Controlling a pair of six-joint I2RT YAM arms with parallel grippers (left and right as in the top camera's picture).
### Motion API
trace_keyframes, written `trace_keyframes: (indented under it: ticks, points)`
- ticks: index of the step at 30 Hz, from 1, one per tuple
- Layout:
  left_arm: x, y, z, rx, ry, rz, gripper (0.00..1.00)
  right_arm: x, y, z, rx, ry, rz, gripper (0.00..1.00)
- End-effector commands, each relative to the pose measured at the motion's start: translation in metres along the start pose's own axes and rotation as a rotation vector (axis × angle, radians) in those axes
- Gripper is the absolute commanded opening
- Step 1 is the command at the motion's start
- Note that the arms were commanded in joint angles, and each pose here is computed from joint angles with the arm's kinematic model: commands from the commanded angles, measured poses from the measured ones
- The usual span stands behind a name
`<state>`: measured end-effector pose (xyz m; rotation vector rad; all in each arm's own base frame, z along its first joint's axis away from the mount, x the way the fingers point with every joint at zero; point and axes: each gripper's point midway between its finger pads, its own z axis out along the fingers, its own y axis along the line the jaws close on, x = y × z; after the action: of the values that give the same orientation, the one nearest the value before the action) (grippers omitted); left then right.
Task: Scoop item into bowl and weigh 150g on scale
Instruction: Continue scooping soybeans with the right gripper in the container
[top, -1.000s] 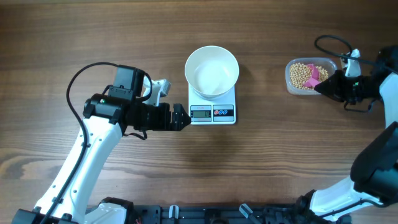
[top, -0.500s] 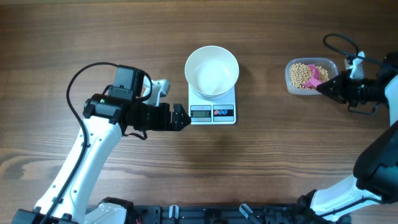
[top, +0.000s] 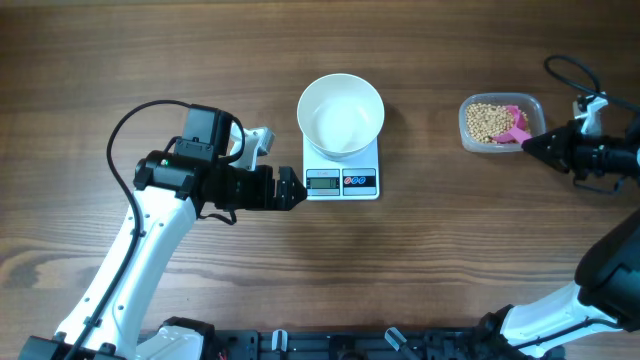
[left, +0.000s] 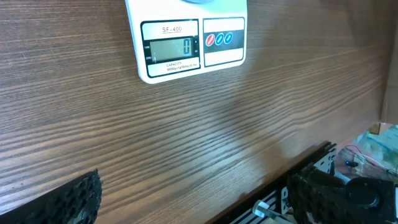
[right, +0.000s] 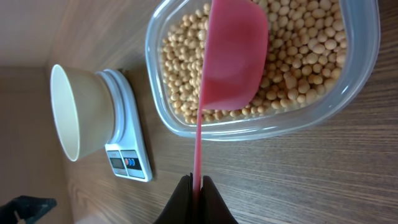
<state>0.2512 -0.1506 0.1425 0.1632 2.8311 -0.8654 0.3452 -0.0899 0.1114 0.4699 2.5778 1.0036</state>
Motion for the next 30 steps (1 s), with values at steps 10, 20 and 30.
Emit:
trace_keyframes:
  ticks: [10,20,30]
  points:
    - [0.0,0.002,0.0,-0.01,0.0,-0.003,1.0,-0.002,0.002,-0.015,-0.121,-0.052,0.041,0.04]
    - [0.0,0.002,0.0,-0.01,0.0,-0.003,1.0,0.002,-0.004,-0.037,-0.18,-0.096,0.1,0.04]
    - [0.0,0.002,0.0,-0.01,0.0,-0.003,1.0,0.003,0.006,-0.047,-0.266,-0.127,0.1,0.04]
